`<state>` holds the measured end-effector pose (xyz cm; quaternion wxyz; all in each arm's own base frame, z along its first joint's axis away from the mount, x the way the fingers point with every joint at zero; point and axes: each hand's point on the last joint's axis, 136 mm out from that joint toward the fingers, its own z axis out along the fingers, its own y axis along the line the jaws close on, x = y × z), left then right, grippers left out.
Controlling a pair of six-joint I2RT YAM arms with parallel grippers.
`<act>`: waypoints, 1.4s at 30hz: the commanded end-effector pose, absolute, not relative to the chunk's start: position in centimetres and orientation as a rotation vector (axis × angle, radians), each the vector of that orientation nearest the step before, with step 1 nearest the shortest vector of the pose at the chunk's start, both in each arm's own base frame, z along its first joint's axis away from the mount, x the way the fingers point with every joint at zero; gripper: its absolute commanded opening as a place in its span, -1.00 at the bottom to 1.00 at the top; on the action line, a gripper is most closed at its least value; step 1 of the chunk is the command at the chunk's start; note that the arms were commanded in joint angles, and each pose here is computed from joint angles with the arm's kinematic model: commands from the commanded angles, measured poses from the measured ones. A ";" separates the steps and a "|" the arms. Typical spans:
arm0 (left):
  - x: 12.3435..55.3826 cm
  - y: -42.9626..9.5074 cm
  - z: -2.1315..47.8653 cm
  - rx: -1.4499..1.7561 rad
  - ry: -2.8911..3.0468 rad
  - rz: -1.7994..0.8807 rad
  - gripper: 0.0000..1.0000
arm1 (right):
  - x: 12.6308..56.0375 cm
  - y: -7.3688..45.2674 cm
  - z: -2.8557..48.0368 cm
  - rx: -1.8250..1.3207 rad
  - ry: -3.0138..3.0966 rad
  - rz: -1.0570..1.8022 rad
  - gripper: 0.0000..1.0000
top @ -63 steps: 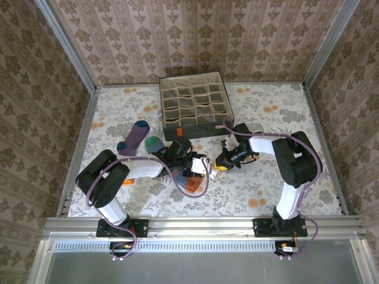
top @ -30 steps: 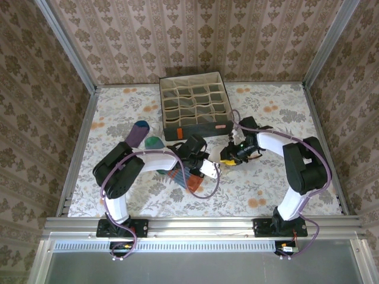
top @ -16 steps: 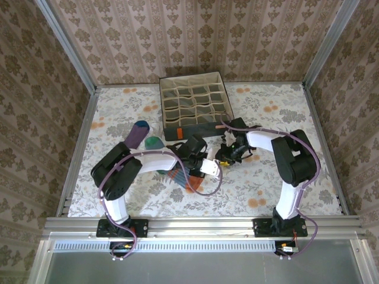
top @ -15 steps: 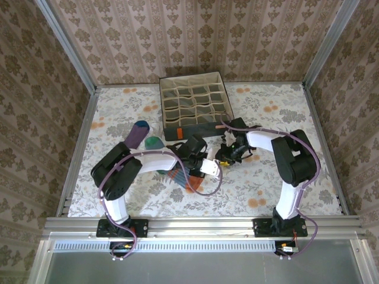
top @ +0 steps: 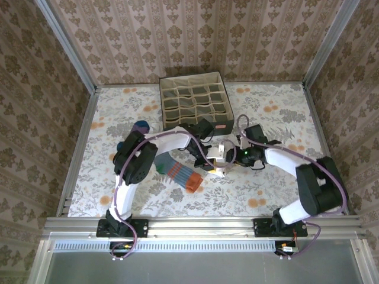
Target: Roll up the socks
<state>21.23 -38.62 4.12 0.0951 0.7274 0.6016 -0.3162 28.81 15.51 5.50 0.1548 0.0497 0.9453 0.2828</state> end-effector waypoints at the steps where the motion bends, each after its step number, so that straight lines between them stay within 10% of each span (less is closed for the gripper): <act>1: 18.4 -35.7 1.5 2.174 2.099 -1.059 -1.00 | 28.6 15.6 6.9 0.145 2.569 0.868 -0.16; 18: 20.3 -36.1 0.0 2.072 2.235 -1.079 -1.00 | 26.5 20.1 5.6 -0.030 2.549 1.019 0.08; 30: 21.1 -36.0 -0.2 2.065 2.125 -1.038 -0.61 | 26.8 18.6 1.0 0.109 2.783 0.820 -0.94; 42: 23.5 -36.5 5.7 1.972 1.638 -0.760 -0.10 | 25.3 16.9 -1.9 0.225 3.022 0.660 -1.00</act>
